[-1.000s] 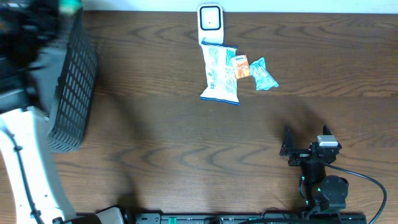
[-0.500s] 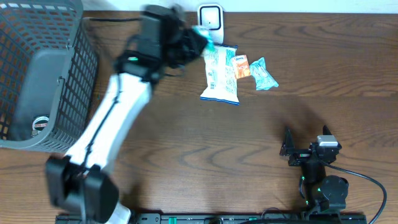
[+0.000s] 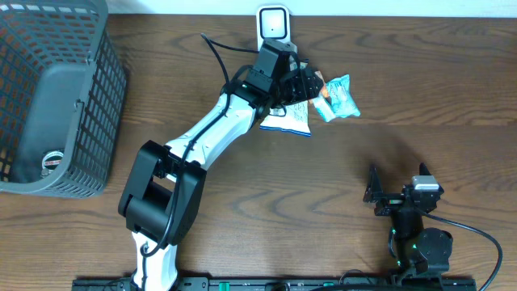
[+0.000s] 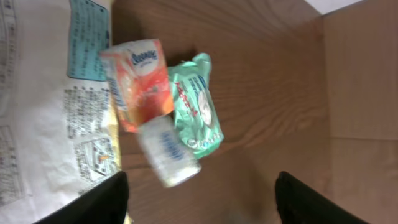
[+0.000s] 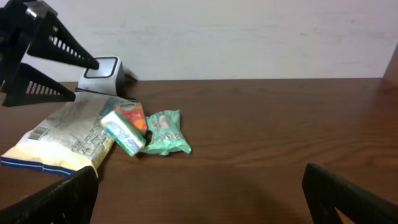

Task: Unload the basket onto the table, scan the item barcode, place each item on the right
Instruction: 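Carry the teal tissue pack to the scanner and release it, then reach into the basket and grasp the green Zam-Buk tin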

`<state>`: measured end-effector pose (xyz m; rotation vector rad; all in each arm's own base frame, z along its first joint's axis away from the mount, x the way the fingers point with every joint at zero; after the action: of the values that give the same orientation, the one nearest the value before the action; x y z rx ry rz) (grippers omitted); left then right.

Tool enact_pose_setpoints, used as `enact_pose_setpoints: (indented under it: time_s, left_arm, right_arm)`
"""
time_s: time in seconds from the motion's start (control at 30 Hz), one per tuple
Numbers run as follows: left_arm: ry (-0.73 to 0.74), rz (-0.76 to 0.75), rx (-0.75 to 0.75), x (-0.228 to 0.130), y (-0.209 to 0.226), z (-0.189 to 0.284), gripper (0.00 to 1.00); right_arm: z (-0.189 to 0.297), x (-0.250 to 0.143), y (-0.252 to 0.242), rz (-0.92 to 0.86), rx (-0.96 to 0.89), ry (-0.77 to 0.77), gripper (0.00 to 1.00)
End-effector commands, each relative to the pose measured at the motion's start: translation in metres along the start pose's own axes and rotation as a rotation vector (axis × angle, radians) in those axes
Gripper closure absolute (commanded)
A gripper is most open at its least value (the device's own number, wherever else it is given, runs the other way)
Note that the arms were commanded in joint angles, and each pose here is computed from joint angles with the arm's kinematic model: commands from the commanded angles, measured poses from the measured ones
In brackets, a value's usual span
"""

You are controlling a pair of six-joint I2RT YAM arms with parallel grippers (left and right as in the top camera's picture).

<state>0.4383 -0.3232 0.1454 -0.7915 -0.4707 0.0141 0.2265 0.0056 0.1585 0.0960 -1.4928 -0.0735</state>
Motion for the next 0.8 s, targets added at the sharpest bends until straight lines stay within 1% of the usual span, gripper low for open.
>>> enact_pose_setpoints:
  time_s: [0.0,0.1,0.23,0.27,0.43,0.5,0.53,0.57,0.67,0.73,0.77]
  left_arm:
    - [-0.023,-0.028,-0.049,0.014,-0.008,0.018,0.25]
    - [-0.044,-0.074,-0.107,0.031,-0.015,0.043,0.24]
    - [-0.205,-0.088,-0.112,0.083,-0.010,0.111,0.17]
    - [-0.254,-0.085,-0.109,0.097,-0.007,0.131,0.10]
    - [-0.484,-0.068,-0.069,0.147,0.015,0.233,0.07]
    - [-0.579,-0.062,-0.043,0.161,0.026,0.277,0.01]
    - [-0.624,-0.057,-0.023,0.166,0.031,0.296,0.00]
    - [-0.679,-0.049,0.004,0.172,0.039,0.319,0.02]
    - [-0.807,-0.005,0.099,0.179,0.066,0.376,0.02]
    - [-0.864,0.060,0.204,0.177,0.094,0.406,0.02]
    - [-0.889,0.098,0.289,0.173,0.113,0.420,0.02]
  right_arm:
    - [0.000,-0.001,0.001,-0.009,0.002,0.000,0.01]
    - [0.000,-0.001,0.001,-0.009,0.002,0.000,0.01]
    - [0.000,-0.001,0.001,-0.010,0.002,0.000,0.01]
    - [0.000,-0.001,0.001,-0.009,0.002,0.000,0.01]
    - [0.000,-0.001,0.001,-0.009,0.002,0.000,0.01]
    - [0.000,-0.001,0.001,-0.009,0.002,0.000,0.01]
    - [0.000,-0.001,0.001,-0.010,0.002,0.000,0.01]
    - [0.000,-0.001,0.001,-0.010,0.002,0.000,0.01]
    - [0.000,-0.001,0.001,-0.010,0.002,0.000,0.01]
    - [0.000,-0.001,0.001,-0.010,0.002,0.000,0.01]
    - [0.000,-0.001,0.001,-0.010,0.002,0.000,0.01]
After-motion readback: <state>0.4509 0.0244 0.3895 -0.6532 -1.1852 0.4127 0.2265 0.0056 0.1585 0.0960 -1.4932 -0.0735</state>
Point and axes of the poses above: each gripper's point midway between its finger pads, its own z axis back along the fingers, its own y axis along the line the jaws close on, x = y × z, the point moved 2 cm from there along z, back along the fingers, and after that the axes turned 4 degrees about -z, right-handed, at the moved point
